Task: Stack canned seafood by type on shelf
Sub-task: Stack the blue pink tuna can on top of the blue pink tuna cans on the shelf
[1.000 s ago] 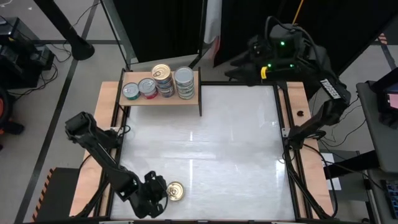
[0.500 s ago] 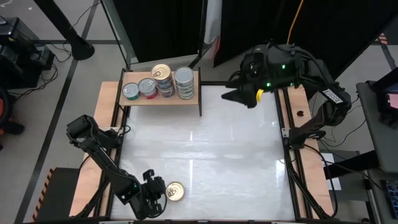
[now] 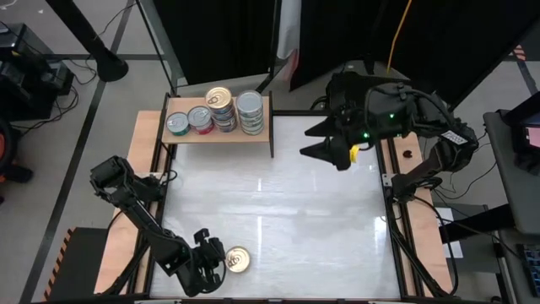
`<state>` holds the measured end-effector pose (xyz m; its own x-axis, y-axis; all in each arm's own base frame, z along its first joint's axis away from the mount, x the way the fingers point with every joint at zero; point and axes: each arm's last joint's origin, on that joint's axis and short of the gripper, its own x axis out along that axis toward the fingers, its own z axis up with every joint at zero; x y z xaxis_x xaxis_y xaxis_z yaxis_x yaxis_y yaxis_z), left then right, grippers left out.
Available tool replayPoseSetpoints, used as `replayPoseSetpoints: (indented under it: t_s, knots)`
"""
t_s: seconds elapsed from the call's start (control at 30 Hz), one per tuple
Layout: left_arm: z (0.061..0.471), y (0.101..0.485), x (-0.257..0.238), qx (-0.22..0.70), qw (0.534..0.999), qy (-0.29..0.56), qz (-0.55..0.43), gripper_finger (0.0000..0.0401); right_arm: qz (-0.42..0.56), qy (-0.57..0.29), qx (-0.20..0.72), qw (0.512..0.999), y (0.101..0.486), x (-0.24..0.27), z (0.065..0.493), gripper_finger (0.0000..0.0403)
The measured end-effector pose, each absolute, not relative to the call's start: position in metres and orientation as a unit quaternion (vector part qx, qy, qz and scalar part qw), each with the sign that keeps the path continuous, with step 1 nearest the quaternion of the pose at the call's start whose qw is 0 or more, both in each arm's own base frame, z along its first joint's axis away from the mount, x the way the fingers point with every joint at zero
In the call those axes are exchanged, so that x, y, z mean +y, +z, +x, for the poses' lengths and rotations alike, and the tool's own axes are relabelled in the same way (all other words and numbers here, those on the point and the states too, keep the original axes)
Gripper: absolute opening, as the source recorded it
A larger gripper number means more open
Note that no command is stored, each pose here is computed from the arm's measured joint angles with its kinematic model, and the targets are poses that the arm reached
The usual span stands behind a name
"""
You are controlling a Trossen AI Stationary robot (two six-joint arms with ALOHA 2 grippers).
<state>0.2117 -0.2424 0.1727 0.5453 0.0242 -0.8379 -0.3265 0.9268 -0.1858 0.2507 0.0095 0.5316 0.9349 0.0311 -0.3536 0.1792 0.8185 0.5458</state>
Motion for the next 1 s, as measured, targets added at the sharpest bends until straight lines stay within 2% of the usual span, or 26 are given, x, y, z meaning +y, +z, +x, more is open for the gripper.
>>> replayPoseSetpoints:
  t_s: [0.3,0.5,0.63,0.8,1.0]
  knots:
    - [0.209,0.168,-0.244,0.465,0.864,0.090,-0.170,0.0005,0.299,-0.022,0.182,0.936,0.532,0.021,0.250,0.0375]
    - [0.202,0.157,-0.251,0.509,0.842,0.072,-0.164,0.0005,0.298,-0.020,0.183,0.937,0.532,0.022,0.250,0.0375]
    - [0.197,0.160,-0.256,0.509,0.832,0.085,-0.204,0.0003,0.298,-0.020,0.183,0.937,0.532,0.022,0.250,0.0375]
    - [0.202,0.187,-0.264,0.441,0.868,0.064,-0.219,0.0002,0.292,-0.031,0.179,0.939,0.532,0.021,0.250,0.0375]
    - [0.210,0.184,-0.264,0.434,0.883,0.043,-0.176,0.0001,0.277,-0.049,0.172,0.944,0.532,0.019,0.250,0.0375]
